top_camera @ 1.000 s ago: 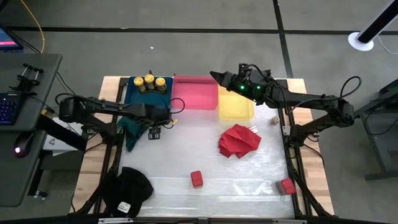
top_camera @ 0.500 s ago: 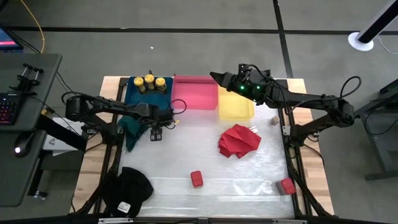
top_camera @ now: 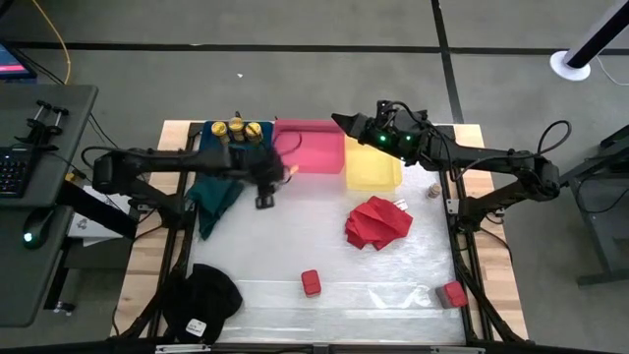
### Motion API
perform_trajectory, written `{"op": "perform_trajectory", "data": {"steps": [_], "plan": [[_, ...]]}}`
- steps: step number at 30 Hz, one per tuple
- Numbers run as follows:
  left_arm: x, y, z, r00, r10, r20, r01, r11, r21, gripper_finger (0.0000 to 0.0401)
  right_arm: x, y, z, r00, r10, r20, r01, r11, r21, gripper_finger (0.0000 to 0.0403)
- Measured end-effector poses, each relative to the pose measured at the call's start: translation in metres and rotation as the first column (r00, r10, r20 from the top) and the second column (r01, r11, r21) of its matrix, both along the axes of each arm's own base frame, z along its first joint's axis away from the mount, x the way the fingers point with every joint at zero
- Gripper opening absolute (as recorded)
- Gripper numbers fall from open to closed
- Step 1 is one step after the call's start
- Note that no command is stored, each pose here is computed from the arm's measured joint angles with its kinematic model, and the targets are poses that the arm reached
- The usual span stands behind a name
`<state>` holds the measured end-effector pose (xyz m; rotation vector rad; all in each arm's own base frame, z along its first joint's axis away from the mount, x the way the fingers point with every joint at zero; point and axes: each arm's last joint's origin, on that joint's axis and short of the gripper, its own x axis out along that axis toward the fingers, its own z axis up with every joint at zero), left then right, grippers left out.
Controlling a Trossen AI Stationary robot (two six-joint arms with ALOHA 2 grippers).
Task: Sort spices by type
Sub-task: Put the left brown seasoning bottle into the pink bin
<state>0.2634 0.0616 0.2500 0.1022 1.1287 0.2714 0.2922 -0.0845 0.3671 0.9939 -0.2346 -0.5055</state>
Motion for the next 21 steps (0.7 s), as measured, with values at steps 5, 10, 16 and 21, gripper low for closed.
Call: {"op": "perform_trajectory", "data": {"steps": [5, 10, 16, 21], "plan": [[0.028, 0.026, 0.060, 0.975, -0.107, 0.193, 0.070, 0.980, 0.188, 0.0151, 0.000, -0.001, 0.002, 1.000, -0.004, 0.022, 0.004, 1.000, -0.006, 0.0296], [0.052, 0.081, 0.067, 0.990, -0.093, 0.103, 0.064, 0.965, 0.256, 0.0151, 0.000, -0.001, 0.004, 0.999, -0.004, 0.040, 0.004, 1.000, -0.010, 0.0296], [0.073, 0.145, 0.019, 0.977, -0.081, -0.198, 0.114, 0.980, 0.163, 0.0151, 0.000, -0.001, 0.004, 0.999, -0.004, 0.040, 0.004, 1.000, -0.010, 0.0296], [0.080, 0.176, -0.018, 0.932, -0.110, -0.345, 0.149, 0.985, 0.086, 0.0151, 0.000, -0.001, 0.004, 0.999, -0.003, 0.036, 0.003, 1.000, -0.009, 0.0296]]}}
